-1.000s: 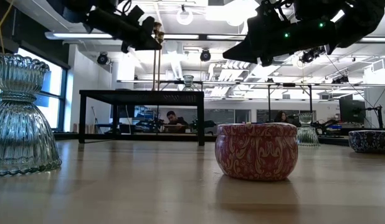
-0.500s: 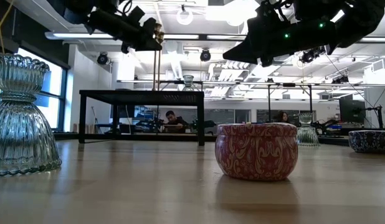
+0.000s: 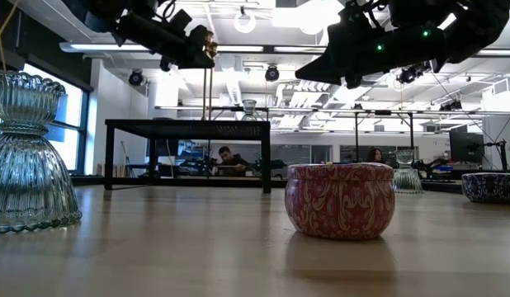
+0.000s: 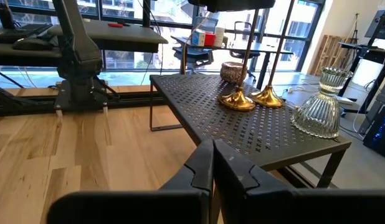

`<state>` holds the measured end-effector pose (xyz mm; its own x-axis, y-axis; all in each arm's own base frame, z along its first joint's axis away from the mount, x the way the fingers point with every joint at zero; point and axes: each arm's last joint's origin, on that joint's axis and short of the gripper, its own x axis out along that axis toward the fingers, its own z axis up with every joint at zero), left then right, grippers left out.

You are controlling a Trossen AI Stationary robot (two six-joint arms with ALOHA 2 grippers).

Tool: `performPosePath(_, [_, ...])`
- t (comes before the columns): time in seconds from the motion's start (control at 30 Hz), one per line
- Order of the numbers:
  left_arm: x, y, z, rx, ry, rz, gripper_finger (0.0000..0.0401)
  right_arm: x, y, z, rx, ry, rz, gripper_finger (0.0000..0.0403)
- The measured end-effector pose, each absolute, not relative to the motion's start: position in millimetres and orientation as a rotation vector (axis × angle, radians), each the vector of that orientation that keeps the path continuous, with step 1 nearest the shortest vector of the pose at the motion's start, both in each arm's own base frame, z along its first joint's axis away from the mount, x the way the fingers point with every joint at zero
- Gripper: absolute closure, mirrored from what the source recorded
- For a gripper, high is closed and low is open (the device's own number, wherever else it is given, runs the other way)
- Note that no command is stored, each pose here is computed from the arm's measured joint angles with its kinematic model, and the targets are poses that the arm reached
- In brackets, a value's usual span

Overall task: Pick & Place candle stick holders
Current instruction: Put the left gold candle holder on the shelf aligned with the other gold candle holder

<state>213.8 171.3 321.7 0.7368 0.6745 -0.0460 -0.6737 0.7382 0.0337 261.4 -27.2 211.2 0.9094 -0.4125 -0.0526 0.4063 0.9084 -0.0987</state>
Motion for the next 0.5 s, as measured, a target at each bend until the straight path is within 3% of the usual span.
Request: performPosePath(0.5, [208.4,166.2,326.3,0.020,0.063,0.721,0.0343,261.4,-27.2,210.9,-0.087,0.076,-0.422,0.0401])
